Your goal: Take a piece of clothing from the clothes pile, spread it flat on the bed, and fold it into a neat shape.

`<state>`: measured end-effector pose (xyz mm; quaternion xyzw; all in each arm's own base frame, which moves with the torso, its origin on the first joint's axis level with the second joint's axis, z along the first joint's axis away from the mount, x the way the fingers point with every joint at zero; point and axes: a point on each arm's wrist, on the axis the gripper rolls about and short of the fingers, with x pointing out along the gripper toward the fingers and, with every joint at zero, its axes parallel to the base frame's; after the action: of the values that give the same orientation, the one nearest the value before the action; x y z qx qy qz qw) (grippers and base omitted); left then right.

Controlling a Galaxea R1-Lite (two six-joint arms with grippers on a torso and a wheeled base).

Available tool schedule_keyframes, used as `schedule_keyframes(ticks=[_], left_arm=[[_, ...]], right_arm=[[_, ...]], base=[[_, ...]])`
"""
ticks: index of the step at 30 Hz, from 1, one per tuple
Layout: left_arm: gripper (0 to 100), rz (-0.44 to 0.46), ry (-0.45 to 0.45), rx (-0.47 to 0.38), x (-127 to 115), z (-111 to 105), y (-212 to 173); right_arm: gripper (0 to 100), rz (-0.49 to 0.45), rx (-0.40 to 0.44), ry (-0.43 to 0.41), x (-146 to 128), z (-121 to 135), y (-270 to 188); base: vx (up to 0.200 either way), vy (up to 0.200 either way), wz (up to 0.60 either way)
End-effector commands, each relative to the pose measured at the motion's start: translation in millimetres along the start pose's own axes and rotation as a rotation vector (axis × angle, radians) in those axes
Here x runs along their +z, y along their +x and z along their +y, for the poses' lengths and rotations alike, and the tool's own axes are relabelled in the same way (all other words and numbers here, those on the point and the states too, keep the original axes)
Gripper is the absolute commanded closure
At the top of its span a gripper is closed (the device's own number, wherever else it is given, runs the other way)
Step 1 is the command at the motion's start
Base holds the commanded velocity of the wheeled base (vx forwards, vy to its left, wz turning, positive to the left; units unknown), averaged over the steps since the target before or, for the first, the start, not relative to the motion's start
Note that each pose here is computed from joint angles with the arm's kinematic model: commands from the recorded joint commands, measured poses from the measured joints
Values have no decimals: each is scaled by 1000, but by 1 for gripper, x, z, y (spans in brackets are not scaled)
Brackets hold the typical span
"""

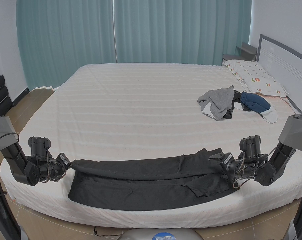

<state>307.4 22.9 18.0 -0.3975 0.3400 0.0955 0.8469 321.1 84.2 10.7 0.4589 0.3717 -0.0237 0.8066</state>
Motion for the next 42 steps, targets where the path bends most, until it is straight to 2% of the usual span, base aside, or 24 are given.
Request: schedule_keyframes(ticks=[1, 5, 6, 16, 21, 26, 36, 37, 42], left_arm=[[100, 3, -1, 5, -1, 1, 1], [100, 1, -1, 2, 0, 1, 1], [100, 1, -1, 2, 0, 1, 1], [100, 2, 0, 2, 0, 0, 1], [100, -6, -4, -4, 1, -1, 2], [100, -10, -6, -8, 2, -2, 1], [100, -7, -7, -5, 2, -2, 2], [100, -7, -7, -5, 2, -2, 2], [100, -4, -8, -4, 1, -1, 2]], right_arm=[[0, 6, -18, 5, 0, -5, 11], [0, 0, -14, 9, 2, -3, 12], [100, 0, -14, 9, 2, -3, 12], [100, -6, -40, 21, 8, -3, 10], [100, -27, -16, 31, 15, 2, 9], [100, -60, 21, 76, 24, 10, 9], [100, -54, 13, 67, 22, 8, 4], [0, -53, 10, 62, 22, 7, 3], [0, -35, 5, 31, 21, 4, 6]], base=[[0, 0, 0], [0, 0, 0], [0, 0, 0], [0, 0, 0], [0, 0, 0], [0, 0, 0], [0, 0, 0], [0, 0, 0], [0, 0, 0]])
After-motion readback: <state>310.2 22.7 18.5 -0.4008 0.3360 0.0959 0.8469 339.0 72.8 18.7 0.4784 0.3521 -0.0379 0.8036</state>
